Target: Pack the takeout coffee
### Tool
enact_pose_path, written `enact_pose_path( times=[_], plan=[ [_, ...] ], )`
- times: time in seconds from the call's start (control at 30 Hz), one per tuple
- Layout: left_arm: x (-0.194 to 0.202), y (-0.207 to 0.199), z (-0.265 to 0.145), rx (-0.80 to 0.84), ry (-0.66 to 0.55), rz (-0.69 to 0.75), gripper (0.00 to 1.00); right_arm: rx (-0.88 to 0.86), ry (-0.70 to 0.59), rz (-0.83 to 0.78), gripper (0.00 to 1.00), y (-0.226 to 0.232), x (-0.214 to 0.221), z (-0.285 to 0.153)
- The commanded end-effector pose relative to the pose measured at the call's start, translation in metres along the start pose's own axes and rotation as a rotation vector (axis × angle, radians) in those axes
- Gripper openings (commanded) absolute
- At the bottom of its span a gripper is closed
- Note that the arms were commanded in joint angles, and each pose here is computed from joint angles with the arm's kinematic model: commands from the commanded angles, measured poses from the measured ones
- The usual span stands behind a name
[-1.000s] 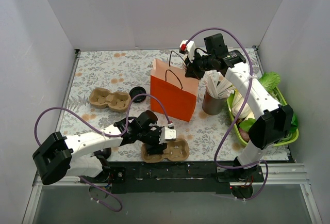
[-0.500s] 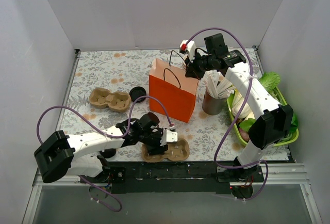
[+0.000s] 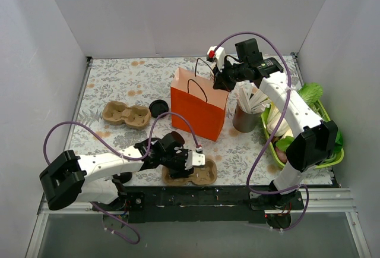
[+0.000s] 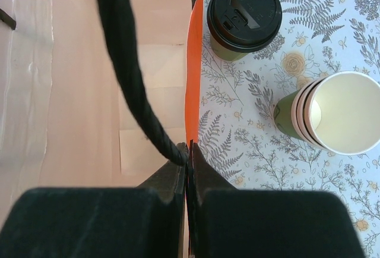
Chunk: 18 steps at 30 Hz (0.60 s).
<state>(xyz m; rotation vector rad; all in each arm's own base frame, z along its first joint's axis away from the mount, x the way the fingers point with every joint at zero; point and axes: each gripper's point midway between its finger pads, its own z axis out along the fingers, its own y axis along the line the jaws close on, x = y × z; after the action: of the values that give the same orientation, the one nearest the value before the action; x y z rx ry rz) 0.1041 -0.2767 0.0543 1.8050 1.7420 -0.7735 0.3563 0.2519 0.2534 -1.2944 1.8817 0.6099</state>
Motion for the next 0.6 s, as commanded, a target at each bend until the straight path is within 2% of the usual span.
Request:
enact_pose_path(
  times=[0.0, 0.07, 0.1, 0.13, 0.2, 0.3, 0.33, 0.4, 0.43, 0.47, 0.57],
  plan=[
    [0.002, 0.003, -0.019, -0.032, 0.047, -0.002, 0.19, -0.025, -0.005, -0.031, 0.01, 0.005, -0.002, -0.005],
    [-0.008, 0.011, -0.033, -0.086, 0.013, 0.022, 0.13, -0.034, 0.013, -0.047, 0.01, 0.006, 0.003, -0.005],
    [-0.026, 0.018, -0.049, -0.146, -0.064, 0.071, 0.10, -0.050, 0.032, -0.078, 0.01, 0.009, 0.007, -0.007],
    [-0.039, 0.021, -0.060, -0.176, -0.112, 0.119, 0.00, -0.062, 0.041, -0.098, 0.01, 0.010, 0.010, -0.007],
    [-0.058, 0.023, -0.081, -0.211, -0.163, 0.231, 0.00, -0.083, 0.052, -0.143, 0.01, 0.014, 0.014, -0.008],
    [-0.082, 0.030, -0.114, -0.263, -0.161, 0.260, 0.00, -0.080, 0.057, -0.170, 0.01, 0.016, 0.017, -0.010],
    [-0.080, 0.028, -0.124, -0.265, -0.138, 0.244, 0.00, -0.081, 0.053, -0.173, 0.01, 0.018, 0.014, -0.011],
    [-0.101, 0.031, -0.152, -0.312, -0.168, 0.253, 0.00, -0.083, 0.040, -0.182, 0.01, 0.023, 0.007, -0.014],
    [-0.092, 0.035, -0.162, -0.325, -0.122, 0.208, 0.00, -0.082, 0.037, -0.193, 0.01, 0.025, 0.004, -0.015],
    [-0.109, 0.041, -0.185, -0.377, -0.155, 0.209, 0.00, -0.080, 0.024, -0.215, 0.01, 0.029, -0.003, -0.018],
    [-0.107, 0.052, -0.227, -0.520, -0.118, 0.185, 0.00, -0.079, 0.014, -0.281, 0.01, 0.036, -0.011, -0.021]
  ],
)
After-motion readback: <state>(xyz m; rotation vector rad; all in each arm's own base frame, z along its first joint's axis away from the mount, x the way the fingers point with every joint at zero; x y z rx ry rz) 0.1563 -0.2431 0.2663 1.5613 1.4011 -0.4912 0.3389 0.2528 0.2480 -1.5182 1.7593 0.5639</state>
